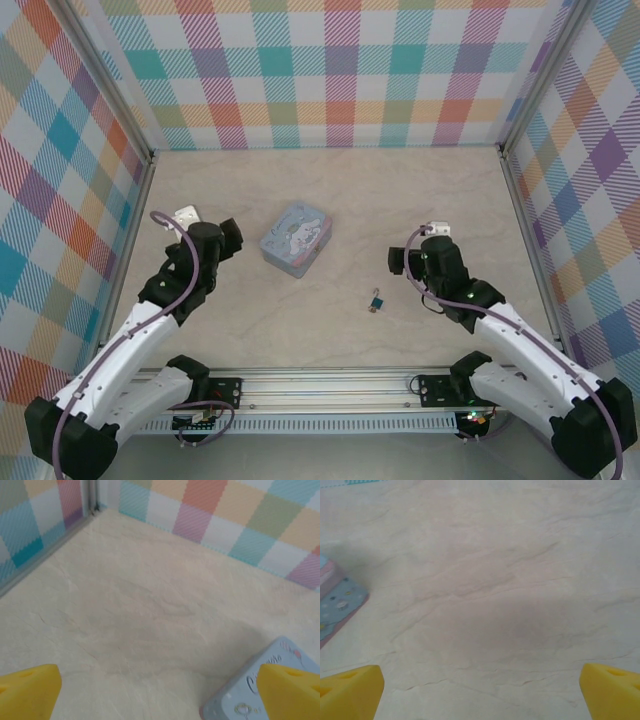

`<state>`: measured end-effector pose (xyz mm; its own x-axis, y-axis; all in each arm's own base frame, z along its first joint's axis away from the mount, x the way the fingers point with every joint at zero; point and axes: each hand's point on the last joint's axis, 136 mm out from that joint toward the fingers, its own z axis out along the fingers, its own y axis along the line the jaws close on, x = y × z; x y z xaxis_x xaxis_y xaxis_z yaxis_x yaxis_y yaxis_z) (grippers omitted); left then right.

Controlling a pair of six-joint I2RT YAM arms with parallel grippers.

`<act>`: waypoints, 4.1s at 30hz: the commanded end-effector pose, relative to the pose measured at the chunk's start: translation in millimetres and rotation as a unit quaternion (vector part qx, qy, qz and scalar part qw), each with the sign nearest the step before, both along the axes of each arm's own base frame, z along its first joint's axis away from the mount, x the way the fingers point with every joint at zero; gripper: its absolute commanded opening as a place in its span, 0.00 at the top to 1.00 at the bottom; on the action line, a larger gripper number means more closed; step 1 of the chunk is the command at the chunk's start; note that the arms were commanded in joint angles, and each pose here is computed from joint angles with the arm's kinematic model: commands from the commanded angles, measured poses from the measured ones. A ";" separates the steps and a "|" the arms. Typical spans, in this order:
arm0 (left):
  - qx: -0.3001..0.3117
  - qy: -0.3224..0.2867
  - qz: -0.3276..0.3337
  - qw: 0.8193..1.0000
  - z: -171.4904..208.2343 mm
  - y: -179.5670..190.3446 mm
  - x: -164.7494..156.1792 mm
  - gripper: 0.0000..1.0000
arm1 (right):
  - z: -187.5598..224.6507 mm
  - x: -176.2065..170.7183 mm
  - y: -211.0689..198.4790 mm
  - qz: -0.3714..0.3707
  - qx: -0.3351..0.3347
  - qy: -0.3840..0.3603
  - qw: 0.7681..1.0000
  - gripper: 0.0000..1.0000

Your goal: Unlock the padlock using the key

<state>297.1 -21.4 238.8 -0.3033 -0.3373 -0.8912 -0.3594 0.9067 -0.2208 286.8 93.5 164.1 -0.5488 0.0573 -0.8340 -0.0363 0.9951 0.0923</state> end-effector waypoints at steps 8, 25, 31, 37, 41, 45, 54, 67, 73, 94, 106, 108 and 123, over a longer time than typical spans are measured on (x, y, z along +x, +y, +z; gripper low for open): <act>0.043 -0.034 0.069 0.996 5.8 32.3 -6.4 0.00 | -16.4 33.9 -64.8 -0.084 -0.050 -0.047 0.994 0.00; 0.032 -0.036 0.064 0.997 7.8 34.3 -15.2 0.00 | -38.9 81.5 -53.5 -0.006 -0.073 -0.148 0.986 0.00; 0.038 -0.027 0.063 0.997 1.3 34.1 -14.1 0.00 | -47.2 88.1 -55.3 0.001 -0.096 -0.191 0.977 0.00; 0.047 -0.014 0.064 0.997 -3.3 36.6 -17.1 0.00 | -59.2 94.6 -63.3 -0.001 -0.061 -0.183 0.981 0.00; 0.060 -0.010 0.062 0.996 -4.1 37.6 -16.1 0.00 | -69.7 110.7 -78.6 -0.026 -0.027 -0.115 0.993 0.00; 0.096 -0.012 0.050 0.994 -5.5 36.3 -6.9 0.00 | -72.4 109.7 -84.7 -0.025 -0.008 -0.106 0.994 0.00; 0.178 0.015 -0.020 0.984 -31.2 18.5 28.2 0.00 | -72.3 109.6 -84.5 -0.025 -0.009 -0.106 0.994 0.00; 0.151 -0.010 -0.112 0.982 -79.4 4.6 58.1 0.00 | -71.6 109.6 -84.8 -0.025 -0.009 -0.108 0.994 0.00; 0.135 -0.024 -0.118 0.983 -97.5 0.1 63.8 0.00 | -71.3 109.8 -84.8 -0.025 -0.010 -0.108 0.994 0.00; 0.104 0.013 -0.188 0.977 -159.0 -6.3 98.0 0.00 | -72.1 109.7 -85.4 -0.027 -0.009 -0.107 0.994 0.00; 0.067 0.017 -0.180 0.981 -160.8 8.1 101.9 0.00 | -71.7 109.5 -84.5 -0.024 -0.009 -0.107 0.994 0.00; 0.067 0.016 -0.179 0.981 -160.0 8.3 102.4 0.00 | -72.0 109.5 -84.5 -0.024 -0.009 -0.107 0.994 0.00; 0.068 0.017 -0.180 0.981 -160.7 7.5 102.0 0.00 | -72.1 110.9 -79.3 -0.007 -0.008 -0.104 0.995 0.00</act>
<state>398.1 -9.5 78.3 -0.4081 -0.0705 -0.9102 -0.0278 0.9975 -0.0648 393.8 9.3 83.8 -0.3821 0.0481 -0.9229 -0.0127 0.9983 0.0573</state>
